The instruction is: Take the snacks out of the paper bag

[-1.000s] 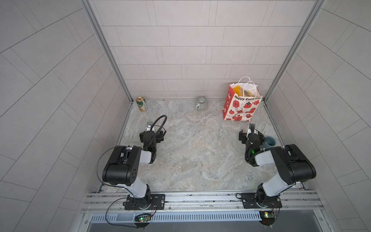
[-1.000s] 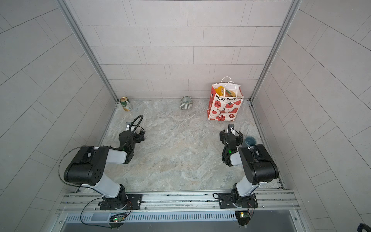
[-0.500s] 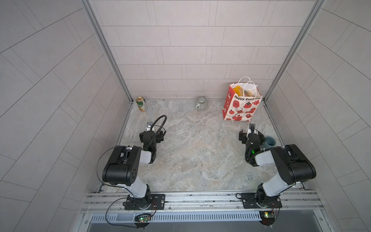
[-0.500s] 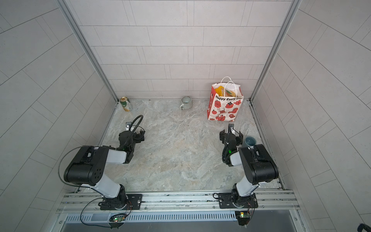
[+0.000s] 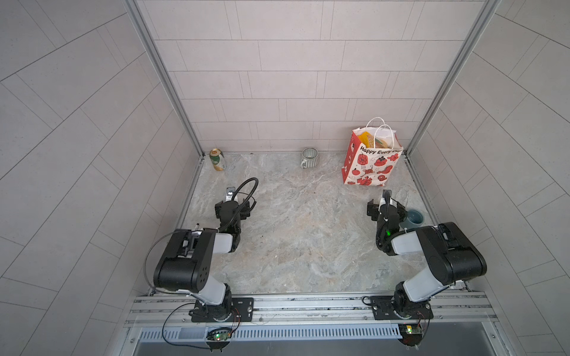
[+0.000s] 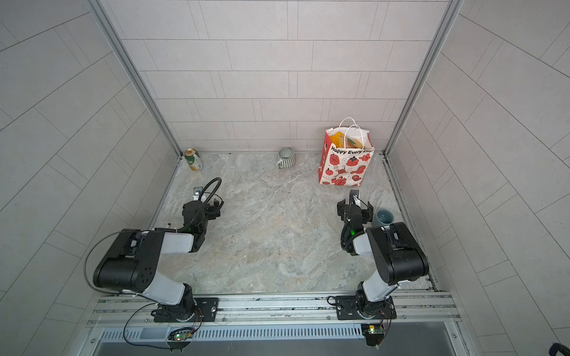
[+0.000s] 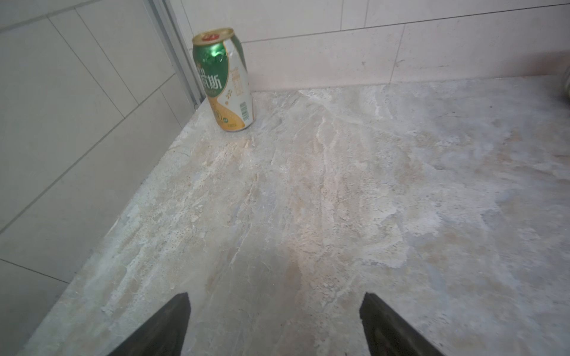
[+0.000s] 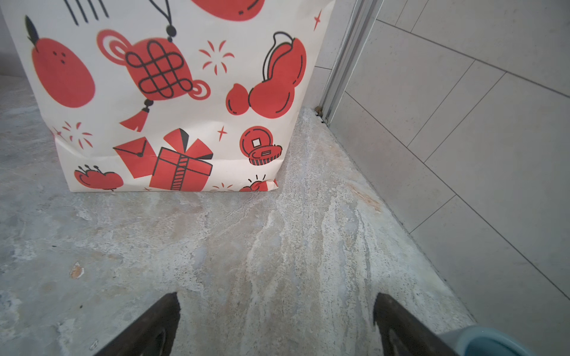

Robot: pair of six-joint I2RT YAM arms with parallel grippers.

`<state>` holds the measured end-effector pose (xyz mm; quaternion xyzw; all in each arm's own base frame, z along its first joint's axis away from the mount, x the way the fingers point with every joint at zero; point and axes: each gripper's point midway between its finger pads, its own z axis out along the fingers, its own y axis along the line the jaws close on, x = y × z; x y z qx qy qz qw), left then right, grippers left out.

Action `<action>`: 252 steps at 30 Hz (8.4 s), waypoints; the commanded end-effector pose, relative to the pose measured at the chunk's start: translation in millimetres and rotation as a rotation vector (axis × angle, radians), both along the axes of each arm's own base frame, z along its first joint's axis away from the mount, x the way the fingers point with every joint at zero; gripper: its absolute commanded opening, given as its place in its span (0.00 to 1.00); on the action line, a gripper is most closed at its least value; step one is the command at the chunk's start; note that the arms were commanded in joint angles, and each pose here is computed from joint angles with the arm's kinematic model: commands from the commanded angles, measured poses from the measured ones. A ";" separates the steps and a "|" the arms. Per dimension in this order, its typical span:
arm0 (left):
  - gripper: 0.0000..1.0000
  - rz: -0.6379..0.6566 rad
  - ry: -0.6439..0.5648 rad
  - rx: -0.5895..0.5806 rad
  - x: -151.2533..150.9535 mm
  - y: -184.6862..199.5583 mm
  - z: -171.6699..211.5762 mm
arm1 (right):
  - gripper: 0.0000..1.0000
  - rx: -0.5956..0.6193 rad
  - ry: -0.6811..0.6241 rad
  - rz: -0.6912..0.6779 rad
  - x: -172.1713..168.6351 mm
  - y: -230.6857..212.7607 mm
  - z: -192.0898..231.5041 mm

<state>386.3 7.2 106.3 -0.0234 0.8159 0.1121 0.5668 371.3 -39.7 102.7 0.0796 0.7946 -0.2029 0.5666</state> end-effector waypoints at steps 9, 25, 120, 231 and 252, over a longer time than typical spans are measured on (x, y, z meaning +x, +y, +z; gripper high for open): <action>0.79 -0.283 -0.223 -0.328 0.5 -110.4 207.6 | 0.74 0.499 -0.337 0.109 -5.7 24.9 183.3; 0.07 -0.681 0.085 -0.321 48.1 -295.6 195.2 | 0.07 0.597 -0.030 0.019 96.9 -92.8 236.3; 0.00 -0.245 0.031 -0.412 -57.2 -131.2 116.5 | 0.05 0.827 0.243 0.671 149.3 156.8 52.1; 0.48 -0.579 -0.039 -0.186 9.9 -208.4 268.0 | 0.00 0.110 0.334 1.007 146.9 240.9 250.4; 0.49 -0.816 0.228 -0.202 -64.4 -284.4 210.2 | 0.00 0.205 0.291 0.924 88.7 238.2 242.2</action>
